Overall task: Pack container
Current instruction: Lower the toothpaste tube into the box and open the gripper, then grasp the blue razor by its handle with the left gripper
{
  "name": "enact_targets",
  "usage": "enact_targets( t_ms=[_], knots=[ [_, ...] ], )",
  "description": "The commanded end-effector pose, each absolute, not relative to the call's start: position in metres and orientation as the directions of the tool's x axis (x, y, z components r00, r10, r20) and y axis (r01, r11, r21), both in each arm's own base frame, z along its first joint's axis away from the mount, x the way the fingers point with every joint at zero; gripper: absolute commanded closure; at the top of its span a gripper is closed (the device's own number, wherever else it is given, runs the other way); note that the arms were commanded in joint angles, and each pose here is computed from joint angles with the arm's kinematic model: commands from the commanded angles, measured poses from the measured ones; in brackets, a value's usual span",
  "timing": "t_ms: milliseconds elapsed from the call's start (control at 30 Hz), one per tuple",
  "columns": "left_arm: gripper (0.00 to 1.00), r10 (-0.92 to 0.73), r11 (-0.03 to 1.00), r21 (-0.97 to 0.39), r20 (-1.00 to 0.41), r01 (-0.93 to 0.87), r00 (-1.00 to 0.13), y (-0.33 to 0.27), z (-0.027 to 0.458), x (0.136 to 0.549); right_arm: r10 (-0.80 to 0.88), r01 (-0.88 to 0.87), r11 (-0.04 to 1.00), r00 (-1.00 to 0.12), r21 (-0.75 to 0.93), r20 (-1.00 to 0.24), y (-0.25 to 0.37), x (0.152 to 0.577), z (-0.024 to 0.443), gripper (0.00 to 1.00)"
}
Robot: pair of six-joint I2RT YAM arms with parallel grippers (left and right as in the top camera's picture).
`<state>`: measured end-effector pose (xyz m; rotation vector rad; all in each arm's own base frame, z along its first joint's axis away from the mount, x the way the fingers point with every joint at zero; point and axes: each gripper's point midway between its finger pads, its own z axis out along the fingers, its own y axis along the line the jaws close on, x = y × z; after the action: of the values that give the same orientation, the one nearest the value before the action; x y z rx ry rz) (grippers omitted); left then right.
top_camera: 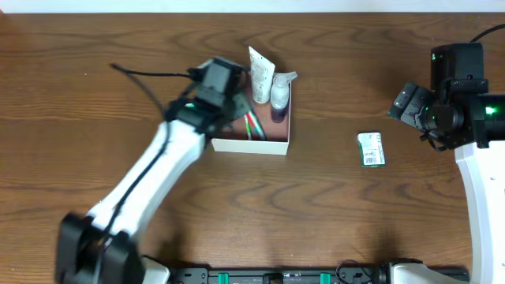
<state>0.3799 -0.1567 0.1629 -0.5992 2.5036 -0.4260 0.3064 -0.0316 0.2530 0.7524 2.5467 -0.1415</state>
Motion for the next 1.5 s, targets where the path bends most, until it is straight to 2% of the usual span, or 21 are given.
enact_targets(
  t_ms=[0, 100, 200, 300, 433, 500, 567, 633, 800, 967, 1100, 1400, 1467],
  knots=[
    [0.57, -0.404, 0.913, -0.292, -0.539, -0.286, -0.739, -0.108, 0.197, 0.368, 0.503, 0.555, 0.831, -0.721, 0.037, -0.476, -0.035, 0.306, 0.254, 0.01],
    [0.51, -0.326, 0.937, -0.081, -0.559, -0.341, -0.762, -0.056, 0.194, 0.347, 0.503, 0.555, 0.831, -0.721, 0.037, -0.476, -0.035, 0.306, 0.254, 0.01],
    [0.5, -0.228, 0.938, 0.111, -0.513, -0.328, -0.828, -0.019, 0.182, 0.331, 0.503, 0.555, 0.831, -0.721, 0.037, -0.476, -0.035, 0.306, 0.254, 0.01],
    [0.46, -0.153, 0.943, 0.202, -0.435, -0.262, -0.887, -0.001, 0.159, 0.328, 0.503, 0.555, 0.831, -0.721, 0.037, -0.476, -0.035, 0.306, 0.254, 0.01],
    [0.45, -0.083, 0.943, 0.282, -0.313, -0.176, -0.946, 0.012, 0.119, 0.33, 0.503, 0.555, 0.831, -0.722, 0.037, -0.475, -0.035, 0.306, 0.254, 0.01],
    [0.46, -0.045, 0.95, 0.288, -0.249, -0.118, -0.967, 0.011, 0.098, 0.333, 0.503, 0.555, 0.831, -0.721, 0.037, -0.476, -0.035, 0.306, 0.254, 0.01],
    [0.63, -0.001, 0.962, 0.268, -0.182, -0.051, -0.983, 0.006, 0.075, 0.335, 0.503, 0.555, 0.831, -0.721, 0.037, -0.476, -0.035, 0.306, 0.254, 0.01],
    [0.68, 0.015, 0.971, 0.237, -0.133, -0.017, -0.991, -0.001, 0.054, 0.337, 0.503, 0.555, 0.831, -0.721, 0.037, -0.476, -0.035, 0.306, 0.254, 0.01],
    [0.67, 0.032, 0.98, 0.196, -0.061, 0.019, -0.998, -0.009, 0.021, 0.337, 0.503, 0.555, 0.831, -0.721, 0.037, -0.476, -0.035, 0.306, 0.254, 0.01],
    [0.51, 0.073, 0.986, 0.152, -0.027, 0.068, -0.997, -0.018, 0.006, 0.337, 0.504, 0.555, 0.831, -0.721, 0.038, -0.476, -0.035, 0.306, 0.254, 0.01],
    [0.46, 0.075, 0.989, 0.127, -0.017, 0.073, -0.997, -0.022, 0.002, 0.336, 0.503, 0.555, 0.831, -0.721, 0.037, -0.476, -0.035, 0.306, 0.254, 0.01],
    [0.46, 0.078, 0.991, 0.107, 0.026, 0.08, -0.997, -0.025, -0.016, 0.332, 0.503, 0.555, 0.831, -0.721, 0.037, -0.476, -0.035, 0.306, 0.254, 0.01],
    [0.52, 0.078, 0.992, 0.1, 0.044, 0.082, -0.996, -0.026, -0.022, 0.329, 0.503, 0.555, 0.831, -0.721, 0.037, -0.476, -0.035, 0.306, 0.254, 0.01]
  ],
)
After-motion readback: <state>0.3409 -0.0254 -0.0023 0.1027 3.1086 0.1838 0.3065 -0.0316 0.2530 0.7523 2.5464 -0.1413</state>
